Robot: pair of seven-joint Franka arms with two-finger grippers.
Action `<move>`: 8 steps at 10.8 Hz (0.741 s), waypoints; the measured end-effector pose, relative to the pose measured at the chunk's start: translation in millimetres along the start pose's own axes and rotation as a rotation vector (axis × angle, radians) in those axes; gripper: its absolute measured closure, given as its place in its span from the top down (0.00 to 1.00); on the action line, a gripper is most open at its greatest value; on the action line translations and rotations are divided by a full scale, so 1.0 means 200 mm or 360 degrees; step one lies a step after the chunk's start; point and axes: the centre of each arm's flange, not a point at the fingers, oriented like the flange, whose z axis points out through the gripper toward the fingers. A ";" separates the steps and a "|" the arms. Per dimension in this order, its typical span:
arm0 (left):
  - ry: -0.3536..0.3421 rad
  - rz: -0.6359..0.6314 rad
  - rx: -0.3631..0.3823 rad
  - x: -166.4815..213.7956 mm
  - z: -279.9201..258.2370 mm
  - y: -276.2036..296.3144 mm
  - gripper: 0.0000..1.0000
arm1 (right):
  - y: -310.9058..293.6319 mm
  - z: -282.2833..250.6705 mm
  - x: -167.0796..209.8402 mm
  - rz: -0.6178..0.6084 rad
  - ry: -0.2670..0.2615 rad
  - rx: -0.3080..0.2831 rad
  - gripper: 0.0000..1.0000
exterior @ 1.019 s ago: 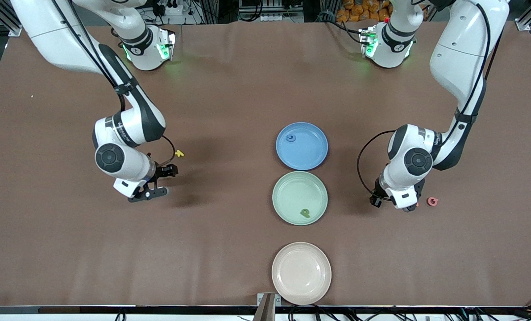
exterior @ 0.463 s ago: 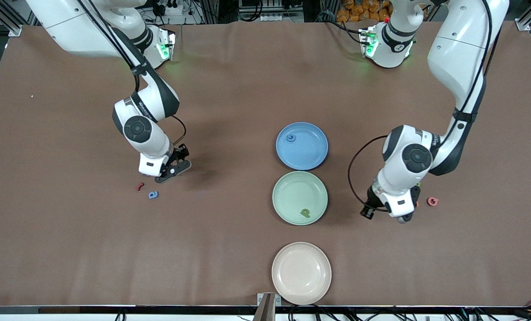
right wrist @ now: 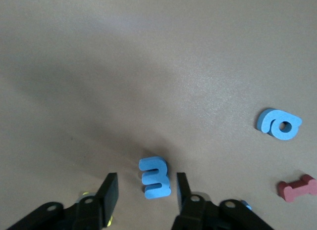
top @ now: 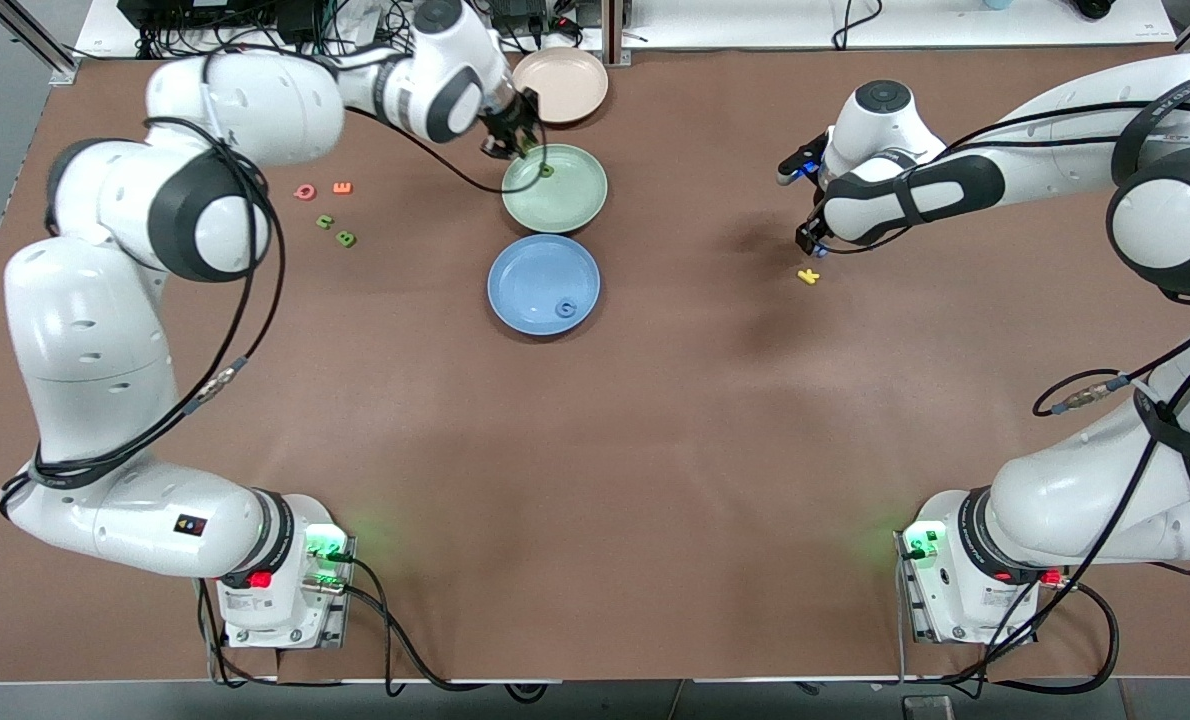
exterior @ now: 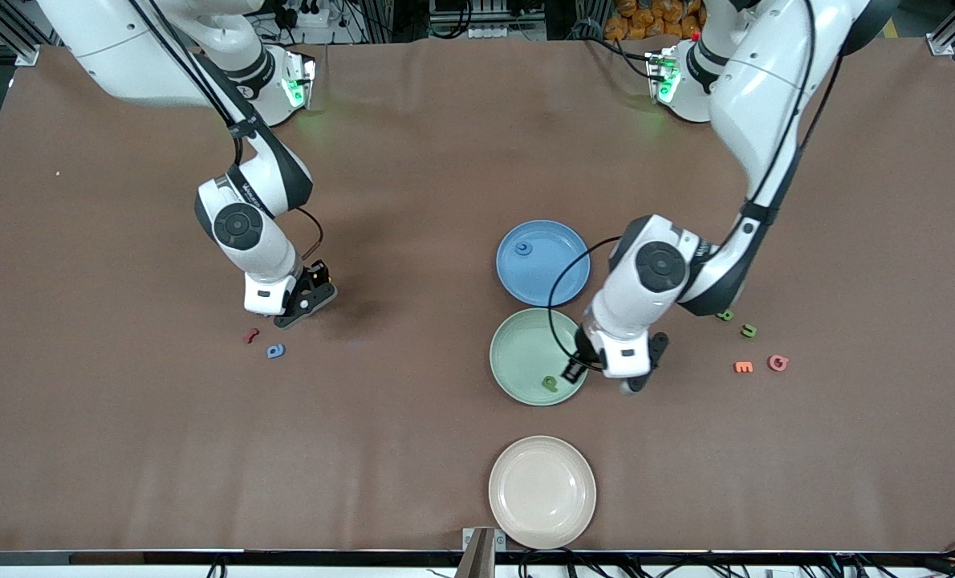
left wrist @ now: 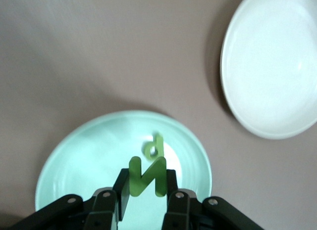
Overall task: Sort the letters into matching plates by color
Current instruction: 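Carry the m to the blue plate while the left gripper drops N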
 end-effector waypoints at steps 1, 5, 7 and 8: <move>-0.0016 0.0029 0.0009 -0.08 0.05 0.00 0.33 | 0.00 0.01 0.00 -0.0006 0.0011 0.0001 0.53; 0.0019 0.0044 0.0047 -0.03 0.08 -0.02 0.76 | 0.05 0.11 -0.03 0.0004 0.0033 0.0001 0.50; 0.0051 -0.0004 0.0176 0.15 0.10 -0.09 1.00 | 0.06 0.10 -0.03 0.0005 0.0043 0.0000 0.46; 0.0058 -0.0011 0.0256 0.29 0.09 -0.15 1.00 | 0.05 0.10 -0.03 0.0002 0.0052 -0.0001 0.30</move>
